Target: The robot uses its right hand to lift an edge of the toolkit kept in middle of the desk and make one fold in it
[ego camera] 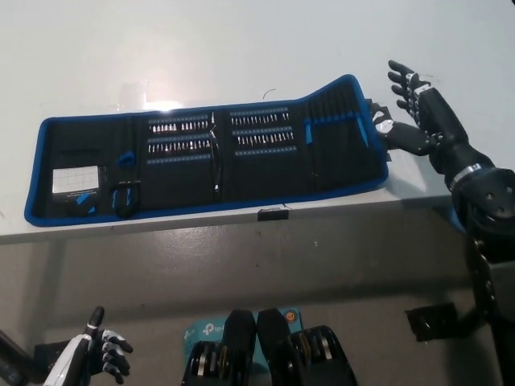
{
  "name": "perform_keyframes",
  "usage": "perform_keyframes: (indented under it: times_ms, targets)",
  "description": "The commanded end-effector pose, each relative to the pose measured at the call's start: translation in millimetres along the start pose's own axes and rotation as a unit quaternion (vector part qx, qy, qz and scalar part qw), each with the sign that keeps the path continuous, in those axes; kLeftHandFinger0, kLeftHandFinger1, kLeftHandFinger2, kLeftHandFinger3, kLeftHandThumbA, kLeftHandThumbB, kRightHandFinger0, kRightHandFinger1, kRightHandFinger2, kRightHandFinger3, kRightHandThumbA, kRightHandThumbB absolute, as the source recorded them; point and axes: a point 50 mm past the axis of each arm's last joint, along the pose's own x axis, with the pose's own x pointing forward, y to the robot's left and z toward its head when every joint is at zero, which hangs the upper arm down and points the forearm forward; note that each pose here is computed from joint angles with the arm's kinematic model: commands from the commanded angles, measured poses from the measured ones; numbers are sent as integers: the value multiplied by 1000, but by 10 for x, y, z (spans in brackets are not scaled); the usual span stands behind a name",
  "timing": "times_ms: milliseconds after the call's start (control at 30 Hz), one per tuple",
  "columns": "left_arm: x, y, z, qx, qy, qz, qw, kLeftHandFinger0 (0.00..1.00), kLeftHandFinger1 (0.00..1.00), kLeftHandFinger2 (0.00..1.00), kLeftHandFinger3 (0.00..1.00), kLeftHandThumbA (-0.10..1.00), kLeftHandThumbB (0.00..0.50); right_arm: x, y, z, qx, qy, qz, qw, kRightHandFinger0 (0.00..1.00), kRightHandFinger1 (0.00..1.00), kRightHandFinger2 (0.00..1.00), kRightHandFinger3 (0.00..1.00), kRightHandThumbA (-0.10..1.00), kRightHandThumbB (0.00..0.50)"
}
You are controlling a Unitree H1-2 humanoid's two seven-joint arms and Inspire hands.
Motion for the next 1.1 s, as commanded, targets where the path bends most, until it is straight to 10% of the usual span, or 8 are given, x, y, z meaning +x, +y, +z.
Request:
perform_keyframes:
  times_ms: [0, 1067]
  targets:
    - [-16, 12, 39, 6, -16, -7, 1000, 346, 324, 287, 315, 1000, 500, 141, -48, 93, -2, 11, -59, 998, 1000, 1000, 1000, 1000, 412, 369]
    - [11, 9, 66, 7, -23, -21, 999, 318, 303, 262, 306, 1000, 500, 53, 894, -625, 22, 96, -45, 994, 1000, 1000, 1000, 1000, 422, 410]
